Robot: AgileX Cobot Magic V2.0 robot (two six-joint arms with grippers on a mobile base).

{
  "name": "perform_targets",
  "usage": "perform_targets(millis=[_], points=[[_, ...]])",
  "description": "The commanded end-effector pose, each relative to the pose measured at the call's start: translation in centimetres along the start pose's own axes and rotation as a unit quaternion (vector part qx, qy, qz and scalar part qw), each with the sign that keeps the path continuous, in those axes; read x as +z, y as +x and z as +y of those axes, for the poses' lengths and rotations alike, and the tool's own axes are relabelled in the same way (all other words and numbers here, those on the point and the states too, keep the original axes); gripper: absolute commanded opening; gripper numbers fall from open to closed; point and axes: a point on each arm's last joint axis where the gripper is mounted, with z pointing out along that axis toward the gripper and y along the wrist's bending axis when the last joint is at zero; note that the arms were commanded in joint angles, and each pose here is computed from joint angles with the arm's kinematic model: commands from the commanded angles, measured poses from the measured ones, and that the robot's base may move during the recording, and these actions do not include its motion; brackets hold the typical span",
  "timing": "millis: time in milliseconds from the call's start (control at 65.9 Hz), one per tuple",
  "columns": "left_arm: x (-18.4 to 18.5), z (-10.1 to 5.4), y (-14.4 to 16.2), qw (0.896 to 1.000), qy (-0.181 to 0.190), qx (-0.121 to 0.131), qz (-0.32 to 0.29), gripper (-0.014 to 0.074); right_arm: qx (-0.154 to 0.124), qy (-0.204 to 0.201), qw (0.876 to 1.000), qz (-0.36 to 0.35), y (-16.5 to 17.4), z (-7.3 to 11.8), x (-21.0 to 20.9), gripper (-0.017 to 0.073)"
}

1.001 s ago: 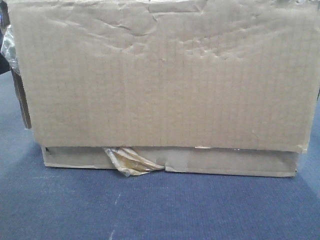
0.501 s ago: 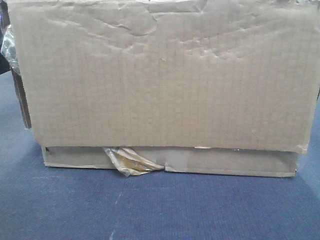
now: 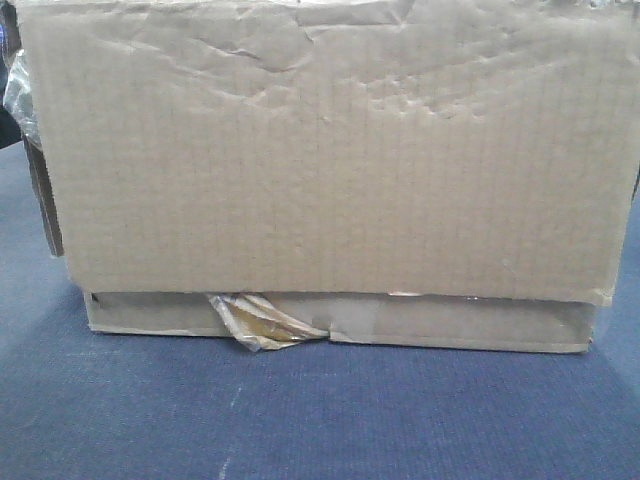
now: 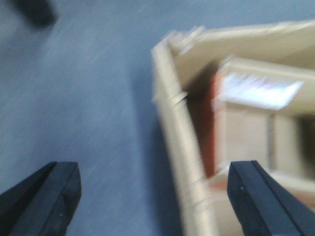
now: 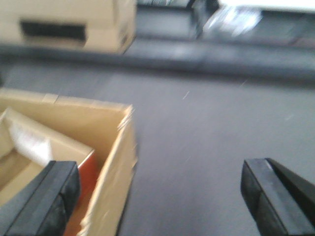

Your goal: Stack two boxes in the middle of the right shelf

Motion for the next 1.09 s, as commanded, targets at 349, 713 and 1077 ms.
perform_targets(millis=[349,713,1077], points=[[5.0,0.2,4.8,0.993,0.004,0.011,0.121,0.0498,-0.029,-0.075,0.968,0.238,1.7,3.0,9.2,0.0568],[7.1,-0.4,5.3,0.988,0.025,0.015,0.150,0.0498,-0.022,-0.090,0.947,0.308,3.9,3.7,13.4,0.0568],[4.9,-0.1,3.0,0.995,0.014,0.018,0.095,0.0498,-0.021,-0.089,0.944,0.316,4.2,3.8,14.1,0.0568]])
